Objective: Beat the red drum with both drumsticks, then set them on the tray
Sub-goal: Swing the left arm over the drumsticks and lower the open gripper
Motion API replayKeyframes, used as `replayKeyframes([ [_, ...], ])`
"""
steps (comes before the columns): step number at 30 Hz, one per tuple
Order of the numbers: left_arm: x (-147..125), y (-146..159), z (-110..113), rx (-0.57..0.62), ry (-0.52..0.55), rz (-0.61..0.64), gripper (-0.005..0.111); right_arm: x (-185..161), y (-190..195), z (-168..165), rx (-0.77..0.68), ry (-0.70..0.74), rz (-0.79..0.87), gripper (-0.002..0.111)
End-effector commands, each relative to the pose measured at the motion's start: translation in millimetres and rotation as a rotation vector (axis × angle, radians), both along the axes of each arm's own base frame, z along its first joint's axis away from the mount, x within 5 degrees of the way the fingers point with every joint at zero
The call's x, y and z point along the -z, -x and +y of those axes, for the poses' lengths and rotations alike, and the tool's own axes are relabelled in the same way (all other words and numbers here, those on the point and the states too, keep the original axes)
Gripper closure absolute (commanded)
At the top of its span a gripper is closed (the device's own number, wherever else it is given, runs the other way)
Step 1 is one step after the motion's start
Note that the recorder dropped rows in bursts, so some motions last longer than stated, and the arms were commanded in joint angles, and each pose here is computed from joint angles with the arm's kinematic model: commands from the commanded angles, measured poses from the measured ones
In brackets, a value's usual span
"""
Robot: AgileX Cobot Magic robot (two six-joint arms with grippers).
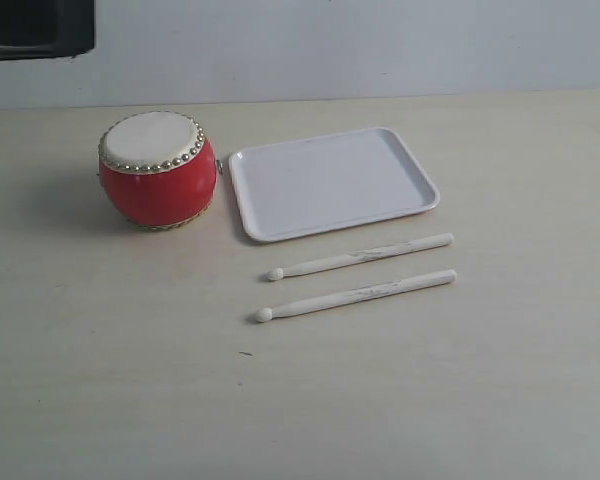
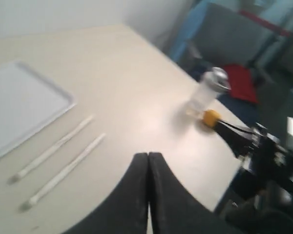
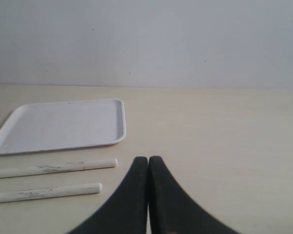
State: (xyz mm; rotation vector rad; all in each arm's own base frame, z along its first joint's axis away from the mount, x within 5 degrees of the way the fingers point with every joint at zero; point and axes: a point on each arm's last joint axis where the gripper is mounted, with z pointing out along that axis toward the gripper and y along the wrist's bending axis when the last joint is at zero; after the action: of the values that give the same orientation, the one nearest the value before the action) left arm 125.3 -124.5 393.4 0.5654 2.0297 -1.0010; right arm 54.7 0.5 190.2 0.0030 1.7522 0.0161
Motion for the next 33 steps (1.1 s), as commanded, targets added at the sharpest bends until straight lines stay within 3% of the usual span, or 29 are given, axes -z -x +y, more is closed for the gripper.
replayKeyframes([
  [1, -3, -12, 12, -0.446, 0.042, 0.238, 0.107, 1, 0, 0, 0.005, 0.004, -0.003, 0.108],
  [6, -5, -15, -10, -0.475, 0.262, 0.31, 0.107, 1, 0, 0, 0.005, 0.004, -0.003, 0.108],
  [10, 17, -28, -33, -0.581, 0.306, 0.567, 0.107, 1, 0, 0, 0.005, 0.004, -0.003, 0.108],
  [14, 61, -45, -61, -0.77, 0.208, 0.811, 0.107, 1, 0, 0, 0.005, 0.004, -0.003, 0.108],
  [16, 74, -50, -74, -0.815, 0.18, 0.852, 0.107, 1, 0, 0, 0.005, 0.004, -0.003, 0.108],
  [20, 75, -62, -98, -0.814, 0.07, 0.838, 0.107, 1, 0, 0, 0.005, 0.004, -0.003, 0.108],
  [24, 67, -65, -112, -0.739, -0.181, 0.722, 0.107, 1, 0, 0, 0.005, 0.004, -0.003, 0.108],
  [26, 68, -67, -114, -0.778, -0.239, 0.746, 0.107, 1, 0, 0, 0.005, 0.004, -0.003, 0.108],
  [30, 71, -65, -127, -0.946, -0.058, 0.953, 0.107, 1, 0, 0, 0.005, 0.004, -0.003, 0.108],
  [33, 78, -56, -144, -0.927, -0.014, 1.108, 0.107, 1, 0, 0, 0.005, 0.004, -0.003, 0.108],
])
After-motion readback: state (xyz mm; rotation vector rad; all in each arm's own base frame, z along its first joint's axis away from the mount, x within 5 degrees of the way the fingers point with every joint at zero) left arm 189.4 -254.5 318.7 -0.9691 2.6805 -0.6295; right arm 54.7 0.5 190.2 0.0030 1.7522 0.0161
